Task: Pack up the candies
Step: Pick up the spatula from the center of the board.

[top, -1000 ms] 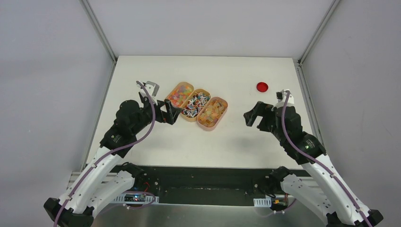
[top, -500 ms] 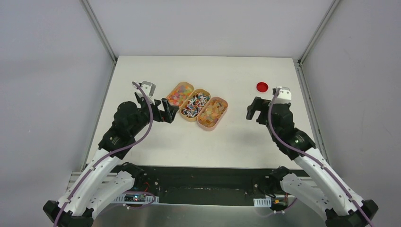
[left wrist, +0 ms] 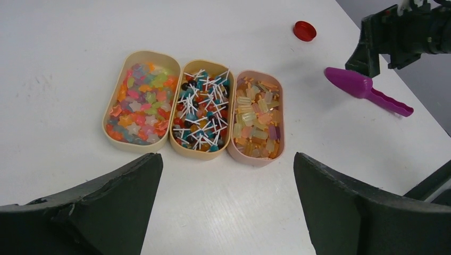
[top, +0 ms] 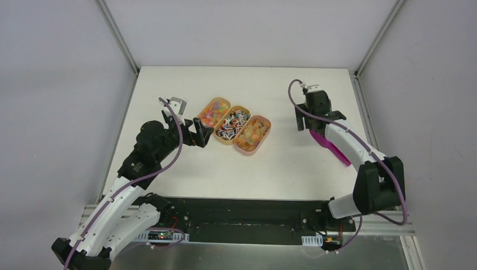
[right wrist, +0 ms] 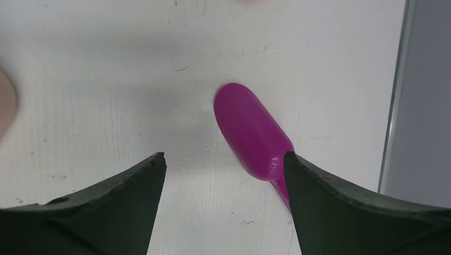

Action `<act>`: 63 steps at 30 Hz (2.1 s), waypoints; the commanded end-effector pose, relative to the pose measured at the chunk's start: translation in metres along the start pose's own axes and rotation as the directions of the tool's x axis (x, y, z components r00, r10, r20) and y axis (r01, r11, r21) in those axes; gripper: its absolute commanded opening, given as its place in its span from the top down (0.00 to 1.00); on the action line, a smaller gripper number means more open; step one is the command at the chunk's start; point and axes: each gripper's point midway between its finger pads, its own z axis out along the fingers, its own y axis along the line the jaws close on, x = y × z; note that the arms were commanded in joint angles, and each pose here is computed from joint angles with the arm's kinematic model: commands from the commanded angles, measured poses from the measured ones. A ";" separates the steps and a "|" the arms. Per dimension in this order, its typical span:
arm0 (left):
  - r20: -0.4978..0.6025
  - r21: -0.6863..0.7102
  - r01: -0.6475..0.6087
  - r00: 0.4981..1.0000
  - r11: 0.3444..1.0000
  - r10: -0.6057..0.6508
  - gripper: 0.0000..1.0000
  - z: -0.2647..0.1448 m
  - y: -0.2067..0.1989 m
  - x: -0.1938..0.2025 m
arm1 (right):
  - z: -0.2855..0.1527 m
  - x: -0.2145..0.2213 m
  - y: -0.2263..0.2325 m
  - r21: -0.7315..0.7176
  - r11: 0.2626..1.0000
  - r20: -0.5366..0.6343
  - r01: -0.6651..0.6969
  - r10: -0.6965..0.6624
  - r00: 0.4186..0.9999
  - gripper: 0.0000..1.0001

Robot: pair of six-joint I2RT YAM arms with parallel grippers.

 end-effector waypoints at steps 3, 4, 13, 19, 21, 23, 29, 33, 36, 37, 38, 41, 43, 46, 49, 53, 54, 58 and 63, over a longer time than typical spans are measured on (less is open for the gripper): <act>0.032 0.034 0.006 0.999 0.999 -0.007 0.02 -0.005 -0.007 -0.008 | 0.020 0.007 -0.001 -0.193 0.981 -0.166 -0.022 -0.011 0.986 0.20; 0.032 0.031 0.005 0.999 1.000 -0.006 0.02 -0.005 -0.006 -0.008 | 0.023 0.013 -0.002 -0.201 0.979 -0.219 -0.037 -0.008 0.976 0.20; 0.042 0.037 0.001 0.999 0.999 -0.002 0.02 -0.008 -0.007 -0.010 | 0.052 0.047 -0.034 -0.154 0.988 -0.391 -0.014 -0.048 0.919 0.13; 0.034 0.040 0.000 0.999 0.999 -0.002 0.03 -0.006 -0.007 -0.008 | 0.066 0.056 -0.037 -0.167 0.986 -0.423 -0.017 -0.056 0.904 0.12; 0.036 0.040 -0.002 0.999 0.999 0.000 0.03 -0.007 -0.008 -0.009 | 0.069 0.061 -0.037 -0.170 0.985 -0.439 -0.017 -0.060 0.897 0.13; 0.035 0.038 -0.002 0.999 0.999 0.000 0.03 -0.007 -0.007 -0.008 | 0.070 0.068 -0.036 -0.179 0.984 -0.454 -0.018 -0.066 0.889 0.13; 0.036 0.031 -0.004 0.999 1.000 0.003 0.03 -0.006 -0.006 -0.008 | 0.072 0.076 -0.037 -0.172 0.985 -0.480 -0.016 -0.069 0.875 0.18; 0.036 0.030 -0.005 0.999 1.000 0.004 0.03 -0.006 -0.005 -0.008 | 0.073 0.079 -0.039 -0.167 0.986 -0.491 -0.012 -0.072 0.868 0.26; 0.038 0.029 -0.007 0.999 1.000 0.006 0.03 -0.007 -0.005 -0.009 | 0.073 0.082 -0.038 -0.164 0.986 -0.506 -0.015 -0.071 0.860 0.33; 0.039 0.029 -0.007 0.999 1.000 0.006 0.03 -0.007 -0.005 -0.009 | 0.073 0.082 -0.037 -0.167 0.986 -0.506 -0.020 -0.068 0.860 0.37; 0.039 0.027 -0.008 0.999 1.000 0.006 0.03 -0.007 -0.005 -0.009 | 0.073 0.080 -0.037 -0.169 0.985 -0.505 -0.027 -0.063 0.861 0.40; 0.041 0.028 -0.008 0.999 1.000 0.007 0.03 -0.007 -0.005 -0.009 | 0.072 0.075 -0.036 -0.165 0.985 -0.496 -0.048 -0.041 0.867 0.46; 0.042 0.029 -0.009 0.999 1.000 0.008 0.03 -0.007 -0.005 -0.009 | 0.071 0.069 -0.035 -0.157 0.985 -0.486 -0.070 -0.015 0.874 0.49; 0.042 0.029 -0.012 0.999 0.999 0.011 0.03 -0.008 -0.005 -0.009 | 0.069 0.063 -0.031 -0.162 0.980 -0.477 -0.113 0.023 0.878 0.49; 0.044 0.027 -0.013 0.999 1.000 0.012 0.03 -0.008 -0.005 -0.010 | 0.068 0.064 -0.025 -0.167 0.974 -0.482 -0.151 0.053 0.874 0.51; 0.047 0.022 -0.015 0.999 1.000 0.014 0.03 -0.008 -0.004 -0.010 | 0.067 0.060 -0.017 -0.167 0.960 -0.468 -0.224 0.122 0.875 0.54; 0.046 0.021 -0.015 0.999 1.000 0.014 0.03 -0.008 -0.004 -0.009 | 0.066 0.058 -0.016 -0.160 0.958 -0.464 -0.238 0.140 0.875 0.53; 0.047 0.022 -0.015 0.999 1.000 0.014 0.03 -0.009 -0.004 -0.009 | 0.064 0.067 -0.008 -0.193 0.949 -0.492 -0.249 0.125 0.861 0.39; 0.054 0.022 -0.016 0.998 1.000 0.015 0.03 -0.010 -0.004 -0.010 | 0.064 0.090 -0.017 -0.161 0.978 -0.532 -0.131 0.026 0.846 0.34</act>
